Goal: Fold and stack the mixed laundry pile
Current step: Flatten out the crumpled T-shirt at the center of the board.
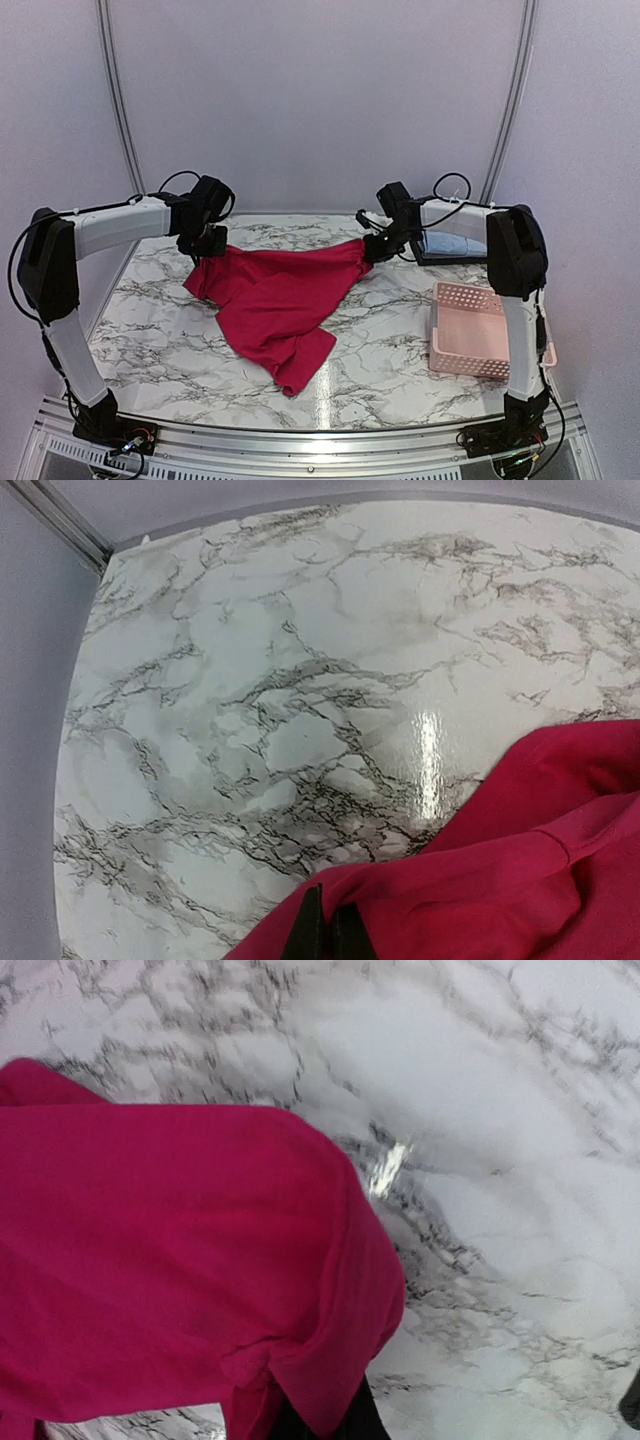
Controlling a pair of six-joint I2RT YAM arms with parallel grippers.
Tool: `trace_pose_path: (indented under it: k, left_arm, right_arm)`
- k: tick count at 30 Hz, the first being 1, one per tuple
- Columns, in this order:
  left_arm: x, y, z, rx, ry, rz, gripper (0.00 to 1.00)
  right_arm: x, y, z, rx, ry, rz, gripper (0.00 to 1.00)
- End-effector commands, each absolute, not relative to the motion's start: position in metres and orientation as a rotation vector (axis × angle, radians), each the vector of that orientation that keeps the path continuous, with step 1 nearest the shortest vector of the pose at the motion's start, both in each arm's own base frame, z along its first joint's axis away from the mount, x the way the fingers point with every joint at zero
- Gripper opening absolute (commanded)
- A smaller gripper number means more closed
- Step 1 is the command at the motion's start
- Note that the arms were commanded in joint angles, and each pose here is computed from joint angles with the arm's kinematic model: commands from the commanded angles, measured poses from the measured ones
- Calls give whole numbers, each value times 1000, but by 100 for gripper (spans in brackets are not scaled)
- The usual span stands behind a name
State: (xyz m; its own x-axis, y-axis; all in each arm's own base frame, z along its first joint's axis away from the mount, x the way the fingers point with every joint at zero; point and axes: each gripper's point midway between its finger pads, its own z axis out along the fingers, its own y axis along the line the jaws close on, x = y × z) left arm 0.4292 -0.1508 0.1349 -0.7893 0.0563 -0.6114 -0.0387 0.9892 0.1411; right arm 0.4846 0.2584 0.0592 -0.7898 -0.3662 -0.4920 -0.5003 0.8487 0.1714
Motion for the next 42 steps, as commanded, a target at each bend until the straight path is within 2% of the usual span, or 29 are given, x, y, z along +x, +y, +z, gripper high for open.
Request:
trace_pose_path:
  k: [1,10,17,21,26,31,34,37,40,42]
  left_arm:
    - [447,-129,229,-31,2262,267,0]
    - [433,-88,418,-142,1873,340,0]
    - [373,-62,537,-188,1625,214,0]
    - [329,-67,578,-132,1506,30,0]
    - [274,-78,613,-37,1396,-160,0]
    - [244,-71,635,-26,1322,-230,0]
    - [246,-60,641,-58,1307,-146,0]
    - [272,-54,632,-109,1334,20,0]
    - [328,-65,601,-114,1412,193,0]
    - [371,-74,576,-94,1464,217,0]
  right_arm:
    - [514,262,216,-582,2243,411,0]
    - [497,266,402,-588,1834,477,0]
    - [412,298,508,-771,1521,514,0]
    - [352,322,539,-845,1423,514,0]
    - [286,321,584,-832,1317,554,0]
    - [255,310,612,-802,1271,608,0]
    - [256,319,605,-814,1288,652,0]
    - [282,330,581,-808,1365,625,0]
    - [343,315,553,-696,1495,641,0]
    - [392,292,532,-580,1581,620,0]
